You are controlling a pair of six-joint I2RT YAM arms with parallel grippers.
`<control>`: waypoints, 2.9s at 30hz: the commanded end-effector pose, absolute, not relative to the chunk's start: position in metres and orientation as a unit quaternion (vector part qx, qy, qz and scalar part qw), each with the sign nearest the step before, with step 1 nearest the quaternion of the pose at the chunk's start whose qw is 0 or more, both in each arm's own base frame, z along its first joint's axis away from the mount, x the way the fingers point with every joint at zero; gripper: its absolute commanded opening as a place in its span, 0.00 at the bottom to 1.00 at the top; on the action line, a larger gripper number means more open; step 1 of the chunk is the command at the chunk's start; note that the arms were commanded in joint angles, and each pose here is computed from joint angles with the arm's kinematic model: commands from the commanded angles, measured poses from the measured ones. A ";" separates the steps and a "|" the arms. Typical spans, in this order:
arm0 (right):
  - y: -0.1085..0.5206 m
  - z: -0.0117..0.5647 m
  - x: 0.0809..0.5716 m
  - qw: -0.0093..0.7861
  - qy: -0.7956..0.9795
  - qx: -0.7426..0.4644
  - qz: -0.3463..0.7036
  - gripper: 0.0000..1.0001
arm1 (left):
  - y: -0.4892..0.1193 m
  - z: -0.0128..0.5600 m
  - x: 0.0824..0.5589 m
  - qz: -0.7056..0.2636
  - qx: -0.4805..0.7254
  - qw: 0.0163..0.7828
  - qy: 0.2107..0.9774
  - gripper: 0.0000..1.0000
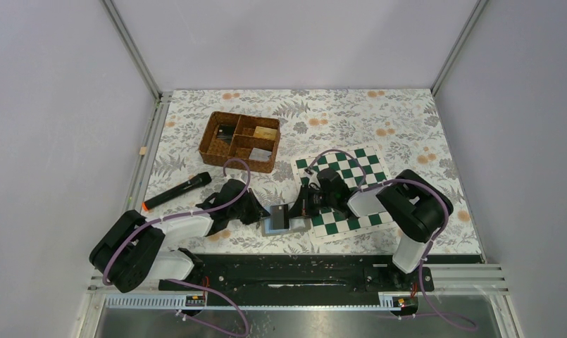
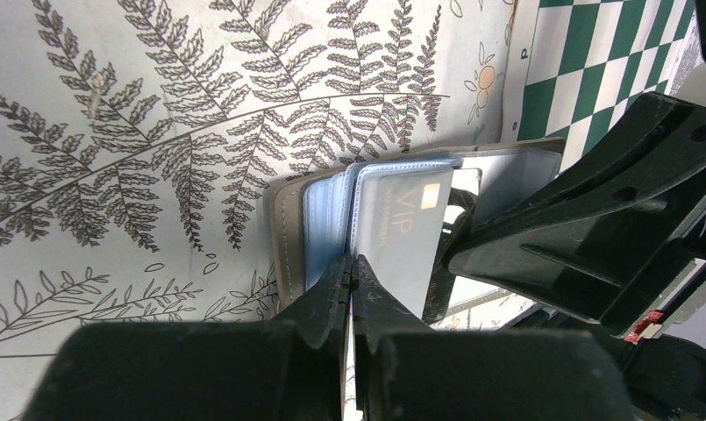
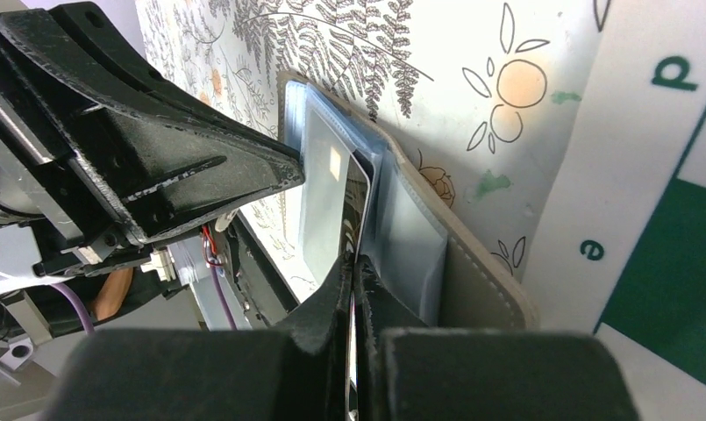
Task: Take the credit cards out of the card holder
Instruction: Remove the credit card from the card holder, then place the credit card in the storage box.
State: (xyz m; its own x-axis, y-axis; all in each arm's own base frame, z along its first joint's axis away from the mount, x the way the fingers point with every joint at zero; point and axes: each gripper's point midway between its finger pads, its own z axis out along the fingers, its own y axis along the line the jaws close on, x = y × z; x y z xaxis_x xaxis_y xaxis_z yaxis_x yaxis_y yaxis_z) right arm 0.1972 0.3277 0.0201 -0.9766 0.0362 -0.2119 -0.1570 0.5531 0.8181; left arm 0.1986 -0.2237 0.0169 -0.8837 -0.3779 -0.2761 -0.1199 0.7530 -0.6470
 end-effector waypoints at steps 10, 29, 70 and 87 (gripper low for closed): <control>0.309 0.034 0.201 0.120 0.868 -0.047 0.480 0.00 | -0.173 -0.040 0.145 -0.188 -0.142 0.113 0.965 0.00; 0.277 0.065 0.195 0.150 0.885 -0.028 0.441 0.00 | -0.189 -0.002 0.163 -0.225 -0.128 0.146 0.955 0.00; 0.314 0.147 0.174 0.135 0.765 -0.119 0.619 0.00 | -0.249 0.153 0.179 -0.469 0.032 0.289 0.834 0.58; 0.311 0.177 0.145 0.100 0.714 -0.197 0.665 0.00 | -0.256 0.184 0.146 -0.495 0.139 0.235 0.825 0.46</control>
State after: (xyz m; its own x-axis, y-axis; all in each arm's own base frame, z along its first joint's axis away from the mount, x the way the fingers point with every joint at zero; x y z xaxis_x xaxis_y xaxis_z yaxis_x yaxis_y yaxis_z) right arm 0.1502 0.3099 0.1515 -0.9423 -0.1145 -0.3145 -0.3283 0.1336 0.9351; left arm 0.1478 -0.2503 0.1635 -0.8704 -0.0470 -0.4901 0.3969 0.5219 -0.7550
